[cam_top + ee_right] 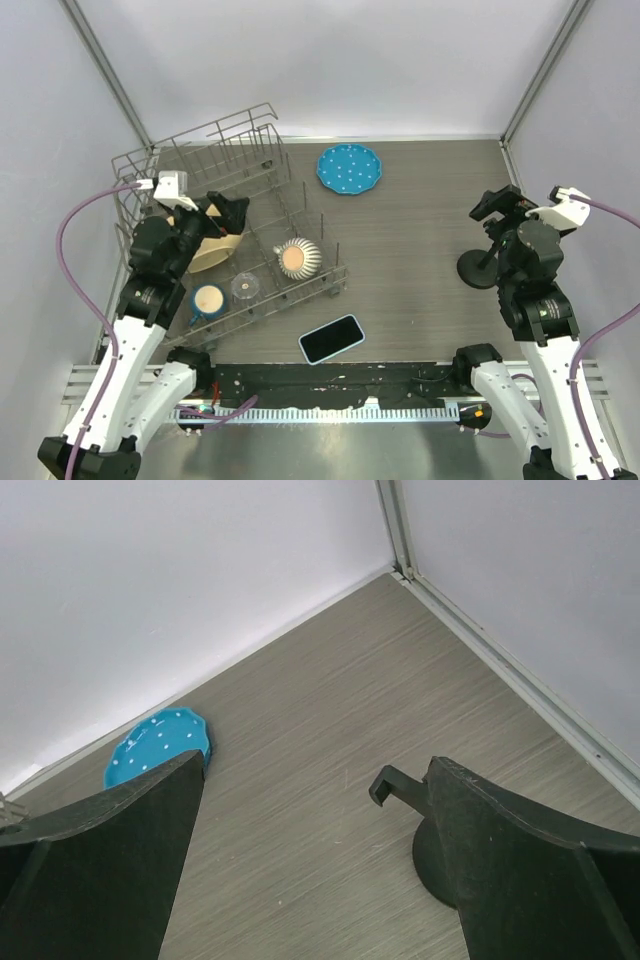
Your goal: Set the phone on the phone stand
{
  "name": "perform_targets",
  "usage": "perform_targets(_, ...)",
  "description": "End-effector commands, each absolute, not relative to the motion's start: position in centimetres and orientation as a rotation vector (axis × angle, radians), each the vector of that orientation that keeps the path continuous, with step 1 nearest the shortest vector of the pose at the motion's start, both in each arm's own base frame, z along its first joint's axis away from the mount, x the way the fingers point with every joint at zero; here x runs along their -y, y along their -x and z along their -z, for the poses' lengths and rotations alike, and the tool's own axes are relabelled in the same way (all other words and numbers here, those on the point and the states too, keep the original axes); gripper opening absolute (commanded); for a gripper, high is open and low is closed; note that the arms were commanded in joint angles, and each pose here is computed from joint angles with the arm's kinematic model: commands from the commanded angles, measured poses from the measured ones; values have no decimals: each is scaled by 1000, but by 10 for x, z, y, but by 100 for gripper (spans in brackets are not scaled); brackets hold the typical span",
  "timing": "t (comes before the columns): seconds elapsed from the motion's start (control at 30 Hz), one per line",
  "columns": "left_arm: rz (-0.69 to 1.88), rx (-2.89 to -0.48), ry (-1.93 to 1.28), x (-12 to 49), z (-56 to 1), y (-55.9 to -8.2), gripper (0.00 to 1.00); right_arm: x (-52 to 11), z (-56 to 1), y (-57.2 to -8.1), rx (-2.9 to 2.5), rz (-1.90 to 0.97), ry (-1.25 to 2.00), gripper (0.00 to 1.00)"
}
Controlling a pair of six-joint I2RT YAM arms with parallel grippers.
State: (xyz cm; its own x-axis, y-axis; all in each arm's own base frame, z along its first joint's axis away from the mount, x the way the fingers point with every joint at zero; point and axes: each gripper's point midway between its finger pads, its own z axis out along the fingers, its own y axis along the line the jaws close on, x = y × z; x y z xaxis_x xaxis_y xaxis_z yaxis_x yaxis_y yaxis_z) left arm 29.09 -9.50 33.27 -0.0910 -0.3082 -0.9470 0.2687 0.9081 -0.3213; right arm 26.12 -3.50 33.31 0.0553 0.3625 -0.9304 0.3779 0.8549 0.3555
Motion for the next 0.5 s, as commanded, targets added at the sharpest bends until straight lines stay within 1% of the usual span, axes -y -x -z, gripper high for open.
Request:
perform_targets(0.0,610,-1598,-7,117,-347,-292,100,45,-350,-260,-1509,50,-663,99)
perform_targets(0.1,725,-1652,4,135,-351,-299,100,44,-346,-261,-1553,71,-642,99)
perform_targets(0.13,757,-1648,7,139,-365,-299,100,43,-345,-261,-1562,73,-637,99)
perform_targets(0.2,880,-1704,4,158,-367,-306,100,37,-338,-265,-1603,65,-581,99)
perform_targets(0.23,928,-1675,-15,165,-387,-307,100,34,-335,-267,-1617,62,-564,99)
perform_targets(0.27,1009,-1703,-51,179,-386,-310,100,32,-332,-270,-1635,63,-551,99)
perform_targets(0.3,1074,-1658,-54,187,-407,-312,100,27,-325,-276,-1682,57,-521,99)
perform_targets(0.37,1160,-1666,-71,200,-410,-322,100,24,-322,-279,-1714,47,-538,99)
perform_targets(0.4,1193,-1638,-83,204,-423,-323,100,19,-318,-284,-1737,16,-550,99)
perform_targets(0.47,1207,-1649,-104,211,-420,-331,100,8,-322,-289,-1752,-39,-509,99)
